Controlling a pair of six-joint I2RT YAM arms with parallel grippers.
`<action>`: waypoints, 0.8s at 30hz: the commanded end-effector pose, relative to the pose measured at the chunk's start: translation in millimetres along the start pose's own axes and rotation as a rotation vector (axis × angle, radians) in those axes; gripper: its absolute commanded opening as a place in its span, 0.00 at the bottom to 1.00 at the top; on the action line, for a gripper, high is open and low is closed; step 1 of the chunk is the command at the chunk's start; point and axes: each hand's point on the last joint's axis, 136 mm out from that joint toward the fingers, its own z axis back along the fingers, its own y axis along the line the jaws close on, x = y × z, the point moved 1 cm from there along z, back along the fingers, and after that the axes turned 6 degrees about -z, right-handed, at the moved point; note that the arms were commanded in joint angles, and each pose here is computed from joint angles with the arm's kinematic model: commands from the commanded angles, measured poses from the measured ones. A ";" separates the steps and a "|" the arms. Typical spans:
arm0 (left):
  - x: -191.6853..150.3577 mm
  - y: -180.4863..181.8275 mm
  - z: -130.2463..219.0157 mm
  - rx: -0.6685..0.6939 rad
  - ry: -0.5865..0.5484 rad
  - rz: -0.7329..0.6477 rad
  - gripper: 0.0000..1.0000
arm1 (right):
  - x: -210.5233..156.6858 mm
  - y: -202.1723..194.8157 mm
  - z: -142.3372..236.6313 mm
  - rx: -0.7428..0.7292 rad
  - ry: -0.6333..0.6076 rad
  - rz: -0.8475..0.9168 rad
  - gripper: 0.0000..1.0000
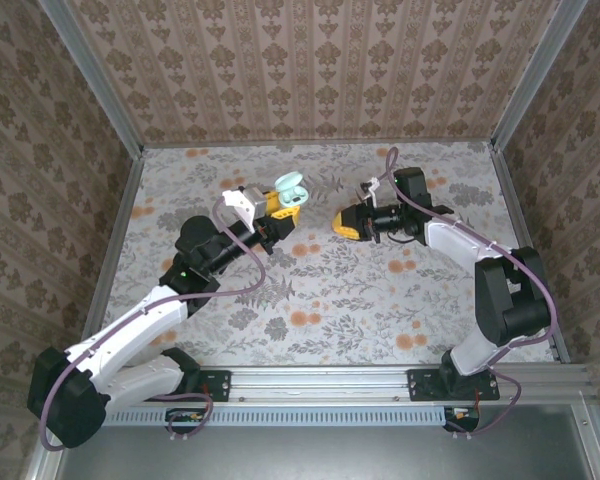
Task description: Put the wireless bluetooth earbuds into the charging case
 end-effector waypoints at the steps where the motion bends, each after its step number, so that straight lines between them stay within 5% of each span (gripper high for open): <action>1: 23.6 -4.6 -0.6 -0.021 -0.072 -0.008 0.34 | -3.2 -27.0 3.8 -0.177 -0.018 -0.012 0.25; 9: 25.2 -2.5 4.8 0.002 -0.072 -0.022 0.34 | -18.2 -91.2 -1.7 -0.642 -0.026 0.093 0.29; 24: 27.4 -2.7 8.1 0.007 -0.075 -0.023 0.34 | -28.2 -135.1 -39.6 -0.840 0.077 0.134 0.35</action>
